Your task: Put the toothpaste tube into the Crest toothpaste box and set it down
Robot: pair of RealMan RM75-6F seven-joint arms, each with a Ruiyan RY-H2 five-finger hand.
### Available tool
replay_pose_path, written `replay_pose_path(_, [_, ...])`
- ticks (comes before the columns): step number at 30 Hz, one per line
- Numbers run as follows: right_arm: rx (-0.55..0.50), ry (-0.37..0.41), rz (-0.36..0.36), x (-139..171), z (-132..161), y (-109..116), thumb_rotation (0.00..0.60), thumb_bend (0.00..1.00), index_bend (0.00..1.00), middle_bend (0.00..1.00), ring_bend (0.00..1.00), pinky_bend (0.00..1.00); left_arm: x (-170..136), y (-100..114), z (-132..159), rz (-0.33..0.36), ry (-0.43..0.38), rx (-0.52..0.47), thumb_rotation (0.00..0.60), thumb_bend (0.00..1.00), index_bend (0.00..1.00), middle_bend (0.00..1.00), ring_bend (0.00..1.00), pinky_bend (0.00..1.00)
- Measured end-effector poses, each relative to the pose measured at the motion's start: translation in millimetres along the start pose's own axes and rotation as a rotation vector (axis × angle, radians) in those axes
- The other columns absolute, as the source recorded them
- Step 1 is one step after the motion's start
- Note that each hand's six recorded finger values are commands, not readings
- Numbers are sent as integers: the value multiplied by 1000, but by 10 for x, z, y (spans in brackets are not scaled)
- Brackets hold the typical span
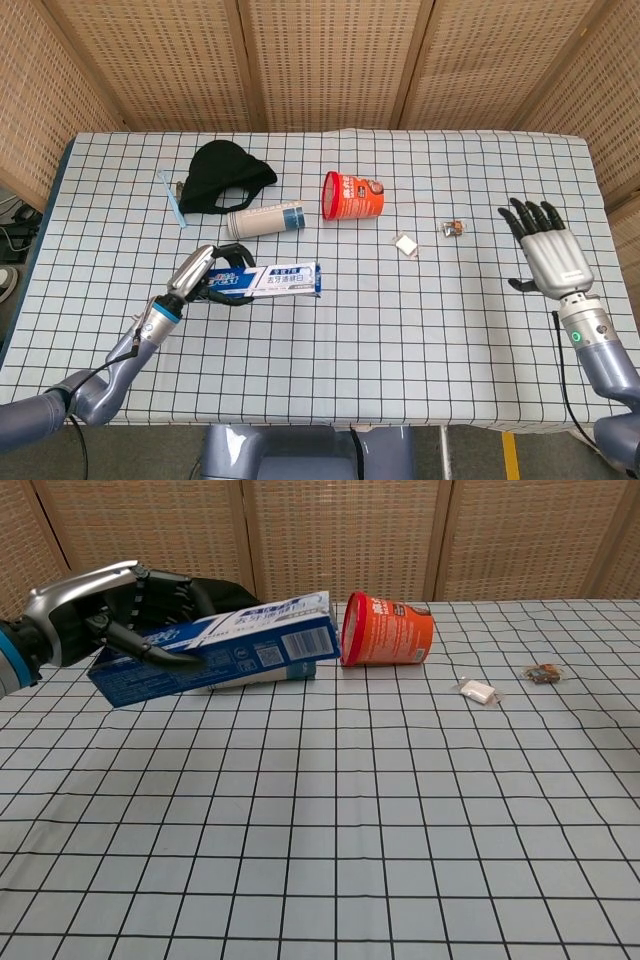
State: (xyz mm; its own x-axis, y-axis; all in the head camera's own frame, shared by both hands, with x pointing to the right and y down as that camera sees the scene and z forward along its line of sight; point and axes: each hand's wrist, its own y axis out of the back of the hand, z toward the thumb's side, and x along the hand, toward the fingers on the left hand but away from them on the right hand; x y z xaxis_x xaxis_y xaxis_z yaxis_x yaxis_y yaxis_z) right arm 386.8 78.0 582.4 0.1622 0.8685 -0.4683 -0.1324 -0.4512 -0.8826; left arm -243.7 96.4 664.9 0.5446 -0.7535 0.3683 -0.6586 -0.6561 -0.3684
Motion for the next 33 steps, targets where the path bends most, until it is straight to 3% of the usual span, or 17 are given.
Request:
replay_pose_path(4, [-24, 30, 22, 88, 21, -280, 600, 0, 64, 47, 8, 0, -58, 40, -162, 1, 27, 57, 600, 136, 584, 476, 463, 463])
replay_pose_path(10, [17, 64, 29, 207, 36, -476, 600, 0, 64, 48, 8, 0, -49, -65, -393, -6, 62, 118, 600, 138, 586, 476, 463, 463])
replay_pose_path(27, [14, 90, 43, 286, 21, -600, 600, 0, 64, 54, 8, 0, 133, -650, -717, -47, 133, 107, 600, 166, 589, 477, 463, 449])
replay_pose_path(30, [8, 100, 44, 293, 31, -610, 600, 0, 63, 55, 8, 0, 152, -718, -745, -46, 137, 112, 600, 158, 534, 414, 417, 366])
replay_pose_path(33, [22, 116, 36, 307, 42, -601, 600, 0, 63, 55, 8, 0, 160, -774, -762, -45, 133, 120, 600, 123, 395, 249, 254, 263])
